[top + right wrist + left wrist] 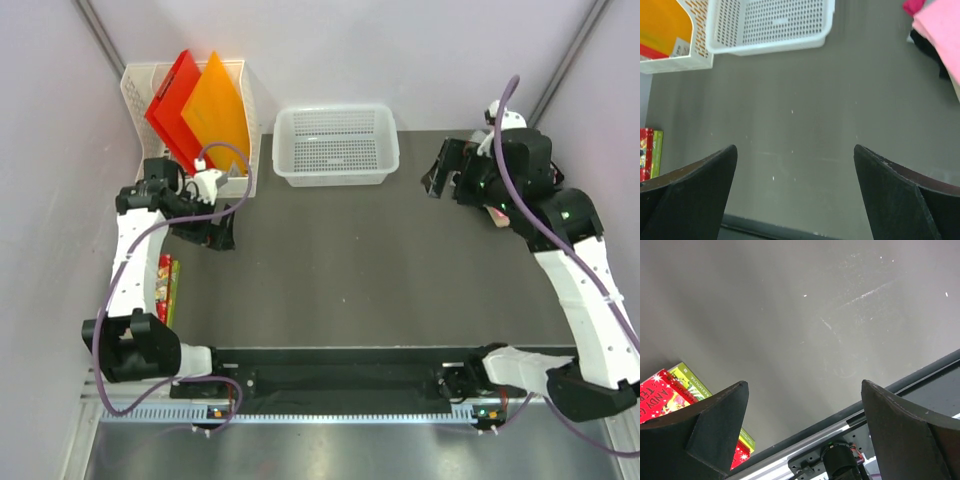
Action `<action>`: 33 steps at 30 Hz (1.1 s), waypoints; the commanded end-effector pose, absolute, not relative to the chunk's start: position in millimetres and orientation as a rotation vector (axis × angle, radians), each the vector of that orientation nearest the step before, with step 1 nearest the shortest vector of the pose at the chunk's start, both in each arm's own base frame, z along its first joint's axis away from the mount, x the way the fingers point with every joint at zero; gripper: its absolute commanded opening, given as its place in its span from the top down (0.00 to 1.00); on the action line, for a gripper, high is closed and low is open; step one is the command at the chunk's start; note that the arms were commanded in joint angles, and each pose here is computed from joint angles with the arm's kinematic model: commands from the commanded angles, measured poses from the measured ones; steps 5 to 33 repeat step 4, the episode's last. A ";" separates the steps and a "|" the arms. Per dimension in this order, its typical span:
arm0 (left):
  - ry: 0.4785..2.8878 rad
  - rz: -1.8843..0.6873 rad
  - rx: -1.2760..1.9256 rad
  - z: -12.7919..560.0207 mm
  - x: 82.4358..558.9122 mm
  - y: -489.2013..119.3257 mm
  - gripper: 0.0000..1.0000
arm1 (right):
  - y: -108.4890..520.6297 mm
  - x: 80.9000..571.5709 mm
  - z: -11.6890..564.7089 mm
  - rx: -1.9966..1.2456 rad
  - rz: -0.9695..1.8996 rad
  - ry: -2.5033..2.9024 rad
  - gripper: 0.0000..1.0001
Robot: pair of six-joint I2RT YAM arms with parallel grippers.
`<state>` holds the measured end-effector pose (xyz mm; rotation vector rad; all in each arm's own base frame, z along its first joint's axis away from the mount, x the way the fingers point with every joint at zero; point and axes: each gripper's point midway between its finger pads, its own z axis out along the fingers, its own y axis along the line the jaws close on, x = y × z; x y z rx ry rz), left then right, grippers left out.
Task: Fold and stack the t-shirts
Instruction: Put the neatly folded tshirt into the corner of the board with the right arm
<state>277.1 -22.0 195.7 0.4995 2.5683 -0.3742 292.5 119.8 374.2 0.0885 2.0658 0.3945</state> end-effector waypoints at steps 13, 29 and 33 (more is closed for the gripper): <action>2.497 -0.370 0.507 207.0 279.8 -21.4 0.01 | 104.3 255.2 375.5 0.146 0.390 2.065 0.00; 2.497 -0.370 0.507 207.0 279.8 -21.4 0.01 | 104.3 255.2 375.5 0.146 0.390 2.065 0.00; 2.497 -0.370 0.507 207.0 279.8 -21.4 0.01 | 104.3 255.2 375.5 0.146 0.390 2.065 0.00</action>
